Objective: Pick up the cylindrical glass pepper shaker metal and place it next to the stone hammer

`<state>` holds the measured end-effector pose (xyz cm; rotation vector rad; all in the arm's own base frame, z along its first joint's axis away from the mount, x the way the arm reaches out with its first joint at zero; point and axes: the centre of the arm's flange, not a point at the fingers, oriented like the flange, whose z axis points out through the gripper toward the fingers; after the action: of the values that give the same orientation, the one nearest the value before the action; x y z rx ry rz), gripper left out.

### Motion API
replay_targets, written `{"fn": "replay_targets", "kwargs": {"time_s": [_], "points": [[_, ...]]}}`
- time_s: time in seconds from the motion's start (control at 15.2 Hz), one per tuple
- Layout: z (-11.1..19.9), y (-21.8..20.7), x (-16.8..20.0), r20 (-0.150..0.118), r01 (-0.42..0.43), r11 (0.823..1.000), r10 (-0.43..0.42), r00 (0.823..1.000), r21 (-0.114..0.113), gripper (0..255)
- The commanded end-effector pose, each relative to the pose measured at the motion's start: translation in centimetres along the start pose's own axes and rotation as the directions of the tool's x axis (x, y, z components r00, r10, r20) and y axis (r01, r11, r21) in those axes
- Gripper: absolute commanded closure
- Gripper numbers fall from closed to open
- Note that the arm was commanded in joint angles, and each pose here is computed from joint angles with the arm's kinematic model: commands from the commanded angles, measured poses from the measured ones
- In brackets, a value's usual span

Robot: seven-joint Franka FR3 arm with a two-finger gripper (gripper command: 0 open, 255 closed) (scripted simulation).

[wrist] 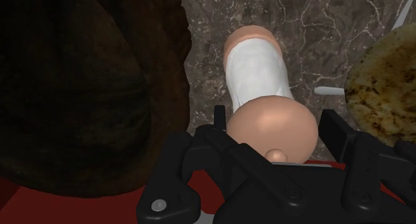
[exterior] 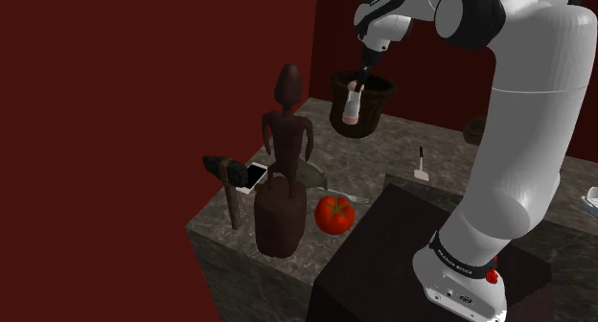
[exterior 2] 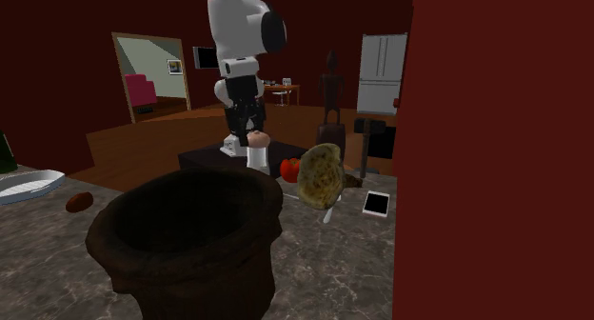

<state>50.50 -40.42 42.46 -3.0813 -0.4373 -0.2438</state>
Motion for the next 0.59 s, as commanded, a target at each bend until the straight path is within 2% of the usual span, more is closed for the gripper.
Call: {"fn": "replay_targets", "kwargs": {"time_s": [0.0, 0.53], "points": [[-1.0, 0.0, 0.2, 0.000, 0.000, 1.000, 0.000, 1.000, 0.000, 255], [-5.2, 0.0, 0.9, 0.000, 0.000, 1.000, 0.000, 1.000, 0.000, 255]]}}
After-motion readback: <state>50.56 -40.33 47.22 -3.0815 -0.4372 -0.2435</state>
